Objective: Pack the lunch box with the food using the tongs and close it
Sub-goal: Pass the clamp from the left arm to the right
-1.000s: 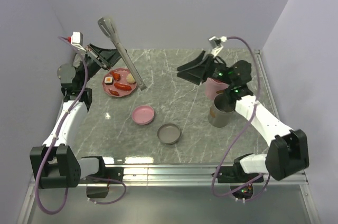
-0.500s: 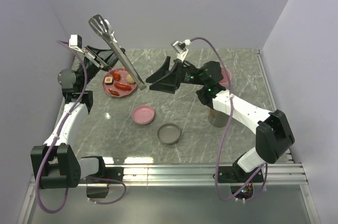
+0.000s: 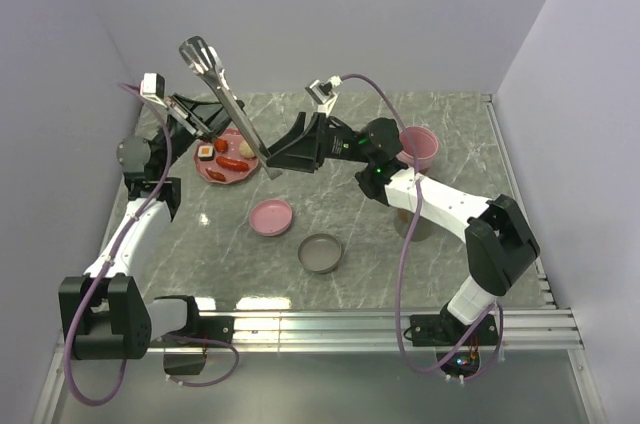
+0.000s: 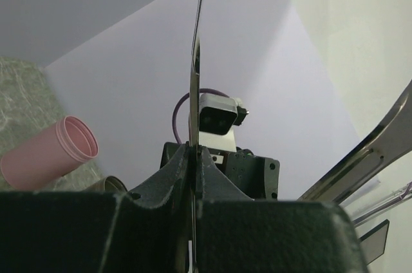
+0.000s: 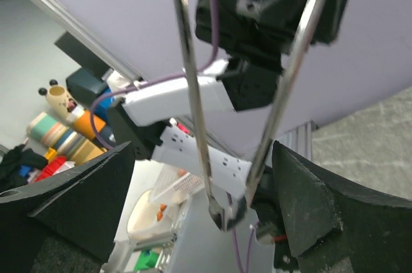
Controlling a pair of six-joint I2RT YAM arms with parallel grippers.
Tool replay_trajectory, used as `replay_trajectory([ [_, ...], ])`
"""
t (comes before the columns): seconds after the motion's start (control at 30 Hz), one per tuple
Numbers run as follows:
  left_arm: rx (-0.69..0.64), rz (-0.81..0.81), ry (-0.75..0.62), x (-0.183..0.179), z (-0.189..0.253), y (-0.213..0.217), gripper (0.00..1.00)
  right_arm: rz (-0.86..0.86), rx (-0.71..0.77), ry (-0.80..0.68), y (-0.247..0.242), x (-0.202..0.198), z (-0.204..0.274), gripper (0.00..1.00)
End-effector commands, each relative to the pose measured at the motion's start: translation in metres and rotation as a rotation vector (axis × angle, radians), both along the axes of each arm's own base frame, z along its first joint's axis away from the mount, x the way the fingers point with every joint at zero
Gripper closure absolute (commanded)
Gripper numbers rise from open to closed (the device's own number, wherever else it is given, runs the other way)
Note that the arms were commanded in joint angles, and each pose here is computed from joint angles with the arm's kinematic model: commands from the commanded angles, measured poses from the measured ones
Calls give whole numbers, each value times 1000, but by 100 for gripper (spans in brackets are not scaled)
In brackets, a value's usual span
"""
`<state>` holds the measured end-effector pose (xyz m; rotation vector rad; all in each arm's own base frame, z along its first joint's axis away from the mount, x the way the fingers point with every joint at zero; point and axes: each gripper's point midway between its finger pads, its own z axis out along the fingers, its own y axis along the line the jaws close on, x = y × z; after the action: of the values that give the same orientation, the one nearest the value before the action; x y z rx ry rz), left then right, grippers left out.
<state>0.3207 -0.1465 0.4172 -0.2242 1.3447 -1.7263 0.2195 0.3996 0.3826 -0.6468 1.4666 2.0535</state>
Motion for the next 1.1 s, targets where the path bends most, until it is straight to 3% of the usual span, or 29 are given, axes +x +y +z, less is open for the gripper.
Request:
replay_trajectory([
  [0.0, 18, 9, -123, -18, 16, -2, 100, -8, 120, -22, -1, -4, 38, 7],
  [0.47, 4, -30, -131, -20, 18, -14, 100, -12, 153, 77, 19, 11, 33, 14],
  [0.77, -1, -43, -114, -21, 8, -18, 100, -15, 179, 70, 21, 14, 41, 30],
  [1.07, 9, -55, -108, -26, 3, -23, 100, -33, 172, 93, 27, 25, 36, 38],
])
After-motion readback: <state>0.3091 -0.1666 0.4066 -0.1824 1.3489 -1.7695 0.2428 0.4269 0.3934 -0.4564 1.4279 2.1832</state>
